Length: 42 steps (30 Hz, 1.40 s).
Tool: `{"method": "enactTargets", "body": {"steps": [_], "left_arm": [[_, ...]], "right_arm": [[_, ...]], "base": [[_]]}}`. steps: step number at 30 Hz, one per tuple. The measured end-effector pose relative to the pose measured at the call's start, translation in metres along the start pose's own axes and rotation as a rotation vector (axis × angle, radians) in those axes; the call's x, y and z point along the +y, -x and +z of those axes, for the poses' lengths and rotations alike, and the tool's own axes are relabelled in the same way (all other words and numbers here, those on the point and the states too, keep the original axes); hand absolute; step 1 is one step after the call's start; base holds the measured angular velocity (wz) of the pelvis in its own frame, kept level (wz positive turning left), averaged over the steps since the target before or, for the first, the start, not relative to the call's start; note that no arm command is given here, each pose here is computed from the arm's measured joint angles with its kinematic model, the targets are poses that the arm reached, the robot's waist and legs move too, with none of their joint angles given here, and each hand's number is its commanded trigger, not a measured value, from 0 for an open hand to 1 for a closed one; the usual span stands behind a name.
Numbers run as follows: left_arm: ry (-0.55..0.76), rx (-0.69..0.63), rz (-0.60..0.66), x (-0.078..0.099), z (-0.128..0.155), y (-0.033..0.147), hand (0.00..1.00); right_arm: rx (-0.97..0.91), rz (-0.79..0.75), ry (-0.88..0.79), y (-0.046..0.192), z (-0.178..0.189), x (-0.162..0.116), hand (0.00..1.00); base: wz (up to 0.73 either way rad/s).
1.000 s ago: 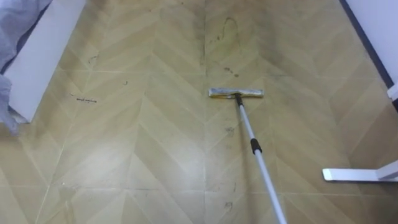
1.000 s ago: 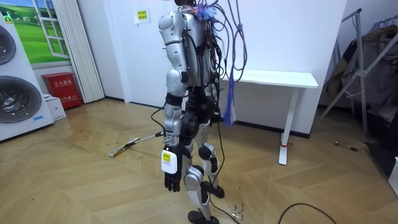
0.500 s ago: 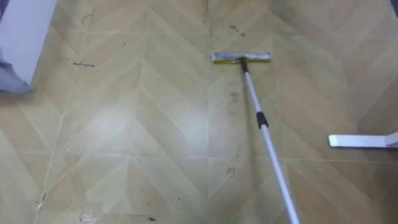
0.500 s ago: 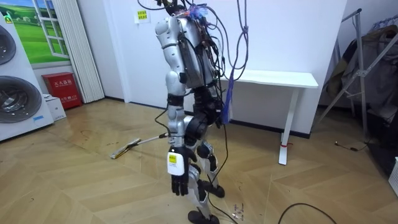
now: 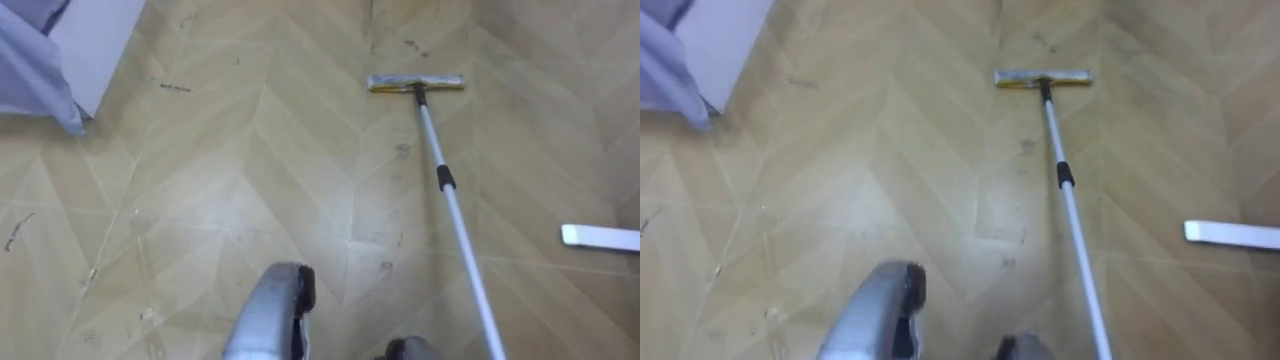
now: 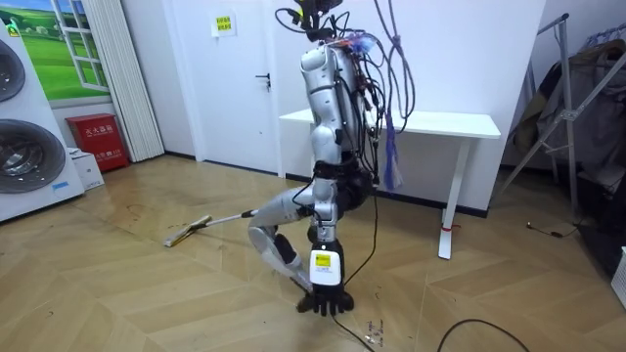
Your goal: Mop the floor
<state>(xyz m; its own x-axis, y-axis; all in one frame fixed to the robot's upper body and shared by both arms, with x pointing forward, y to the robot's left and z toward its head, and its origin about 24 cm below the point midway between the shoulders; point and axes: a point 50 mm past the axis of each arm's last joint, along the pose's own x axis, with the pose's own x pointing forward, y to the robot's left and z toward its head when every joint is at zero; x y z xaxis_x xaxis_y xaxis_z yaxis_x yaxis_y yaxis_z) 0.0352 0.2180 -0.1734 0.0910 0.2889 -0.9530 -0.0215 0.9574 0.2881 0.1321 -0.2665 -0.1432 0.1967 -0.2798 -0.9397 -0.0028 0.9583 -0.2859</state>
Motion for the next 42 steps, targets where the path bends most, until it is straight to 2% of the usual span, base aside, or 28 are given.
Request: {"method": "enactTargets", "body": {"steps": [2, 5, 7, 9, 10, 11, 12, 13, 14, 17, 19, 23, 25, 27, 30, 32, 33, 35, 37, 39, 42], "left_arm": [[-0.008, -0.020, 0.000, 0.003, 0.004, 0.000, 0.00], [-0.011, -0.016, -0.024, 0.007, 0.007, -0.001, 0.00], [-0.019, -0.005, -0.047, 0.005, 0.009, -0.001, 0.00], [-0.023, -0.024, -0.066, 0.001, 0.019, 0.000, 0.00], [-0.023, -0.033, -0.065, 0.001, 0.023, 0.000, 0.00], [-0.023, -0.056, -0.054, 0.001, 0.031, 0.000, 0.00], [-0.019, -0.075, -0.034, 0.002, 0.037, 0.000, 0.00], [-0.018, -0.088, -0.019, 0.005, 0.040, 0.001, 0.00], [-0.017, -0.111, 0.006, 0.008, 0.045, 0.001, 0.00], [-0.016, -0.160, 0.000, 0.005, 0.057, 0.003, 0.00], [-0.029, -0.150, -0.002, 0.003, 0.052, 0.003, 0.00], [-0.033, -0.067, 0.028, 0.007, 0.029, 0.001, 0.00], [-0.017, -0.051, 0.058, 0.013, 0.027, 0.001, 0.00], [0.000, -0.063, 0.077, 0.013, 0.031, 0.001, 0.00], [0.013, -0.086, 0.078, 0.014, 0.034, 0.002, 0.00], [0.013, -0.093, 0.071, 0.015, 0.033, 0.002, 0.00], [0.011, -0.091, 0.050, 0.014, 0.029, 0.002, 0.00], [-0.010, -0.098, 0.027, 0.013, 0.027, 0.002, 0.00], [-0.032, -0.092, 0.020, 0.014, 0.026, 0.002, 0.00], [-0.082, -0.125, 0.021, 0.012, 0.036, 0.003, 0.00], [-0.071, -0.158, 0.020, 0.010, 0.040, 0.004, 0.00]], "right_arm": [[-0.023, 0.011, -0.025, 0.001, 0.007, -0.005, 1.00], [0.012, 0.014, -0.045, 0.000, -0.008, -0.012, 1.00], [0.053, 0.000, -0.039, -0.001, -0.029, -0.018, 1.00], [0.157, -0.050, -0.037, 0.001, -0.070, -0.036, 1.00], [0.182, -0.066, -0.034, 0.002, -0.080, -0.040, 1.00], [0.243, -0.086, -0.027, 0.005, -0.105, -0.041, 1.00], [0.296, -0.088, -0.025, 0.009, -0.125, -0.040, 1.00], [0.313, -0.081, -0.025, 0.009, -0.131, -0.037, 1.00], [0.319, -0.055, -0.030, 0.009, -0.133, -0.026, 1.00], [0.338, -0.014, -0.061, 0.009, -0.140, -0.002, 1.00], [0.339, -0.002, -0.075, 0.008, -0.140, 0.004, 1.00], [0.306, -0.039, -0.085, 0.004, -0.109, -0.003, 1.00], [0.257, -0.065, -0.080, 0.001, -0.078, -0.012, 1.00], [0.120, -0.113, -0.079, 0.002, -0.017, -0.032, 1.00], [-0.083, -0.122, -0.087, 0.013, 0.053, -0.041, 1.00], [-0.168, -0.098, -0.098, 0.018, 0.076, -0.039, 1.00], [-0.174, -0.086, -0.111, 0.018, 0.075, -0.038, 1.00], [-0.136, -0.069, -0.120, 0.013, 0.058, -0.037, 1.00], [-0.044, -0.084, -0.126, 0.006, 0.017, -0.042, 1.00], [0.138, -0.144, -0.102, 0.003, -0.054, -0.055, 1.00], [0.321, -0.167, -0.080, 0.012, -0.131, -0.055, 1.00]], "base": [[0.22], [0.30], [0.36], [0.43], [0.54], [0.37], [0.17], [-0.19], [-0.17], [0.03], [-0.08], [-0.06], [-0.03], [-0.35], [-0.31], [0.12], [0.30], [0.21], [0.45], [0.48], [0.08]]}}
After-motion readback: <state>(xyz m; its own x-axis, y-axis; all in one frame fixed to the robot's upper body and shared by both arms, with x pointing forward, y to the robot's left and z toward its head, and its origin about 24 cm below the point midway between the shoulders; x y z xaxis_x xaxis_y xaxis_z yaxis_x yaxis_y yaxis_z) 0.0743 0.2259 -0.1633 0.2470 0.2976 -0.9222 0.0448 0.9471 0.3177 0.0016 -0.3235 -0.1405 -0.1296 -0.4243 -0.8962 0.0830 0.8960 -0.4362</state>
